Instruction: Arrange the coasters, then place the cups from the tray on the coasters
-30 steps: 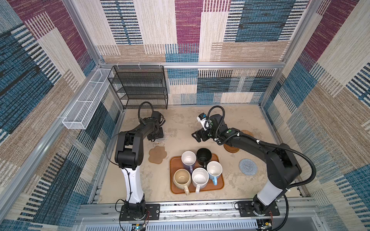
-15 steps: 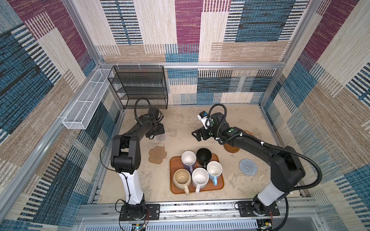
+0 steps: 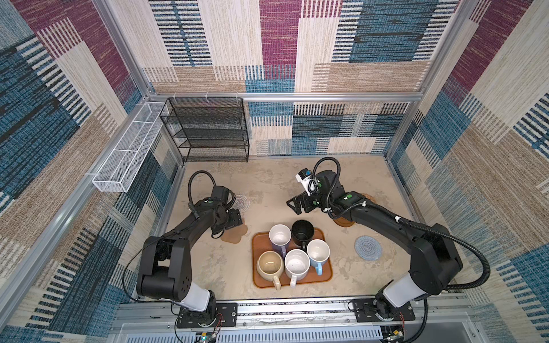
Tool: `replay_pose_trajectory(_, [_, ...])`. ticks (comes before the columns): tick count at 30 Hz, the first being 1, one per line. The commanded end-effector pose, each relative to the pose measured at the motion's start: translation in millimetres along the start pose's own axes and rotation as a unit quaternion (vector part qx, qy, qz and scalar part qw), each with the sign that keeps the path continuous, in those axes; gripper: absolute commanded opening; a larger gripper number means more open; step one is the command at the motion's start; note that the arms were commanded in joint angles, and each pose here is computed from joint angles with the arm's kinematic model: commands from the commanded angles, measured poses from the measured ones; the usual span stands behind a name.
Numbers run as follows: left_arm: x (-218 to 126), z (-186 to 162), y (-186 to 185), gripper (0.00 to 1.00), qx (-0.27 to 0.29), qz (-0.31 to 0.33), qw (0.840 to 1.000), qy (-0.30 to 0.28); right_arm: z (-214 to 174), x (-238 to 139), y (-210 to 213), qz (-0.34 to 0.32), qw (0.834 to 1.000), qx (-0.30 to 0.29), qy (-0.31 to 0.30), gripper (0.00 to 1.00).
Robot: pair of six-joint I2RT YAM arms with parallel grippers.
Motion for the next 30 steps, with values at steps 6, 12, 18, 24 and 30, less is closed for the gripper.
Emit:
replay_pose_trajectory(6, [15,-7,3,0.83,-0.021,-0.018,1.0,-0.003,-7,-2,6,0.013,1.0,0.003,-0.001,1.0])
replay_pose_trajectory(12, [20,-4,6,0.82,-0.016,0.0,1.0,-0.006,-11,-3,7,0.013,1.0,0.003,0.003,1.0])
replay_pose_trajectory(18, [-12,7,-1,0.82,-0.011,-0.015,0.999,-0.043,-14,-1,6,0.012,1.0,0.004,0.009,1.0])
replay_pose_trajectory(24, [0,14,6,0.84,-0.016,0.0,1.0,-0.023,-16,-1,6,0.01,1.0,0.006,0.011,1.0])
replay_pose_trajectory(30, [18,13,2,0.88,-0.018,-0.009,1.0,-0.001,-15,-5,6,0.005,1.0,0.001,0.008,1.0])
Point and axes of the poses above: each gripper's point midway between its finger pads, its own x axis out along the fingers, its own y axis along the line the jaws close on, z = x × y, the point moved 5 cm from there along -x, back along the fingers, and after that the axes turned 14 degrees about -x, right-handed, at the moved point
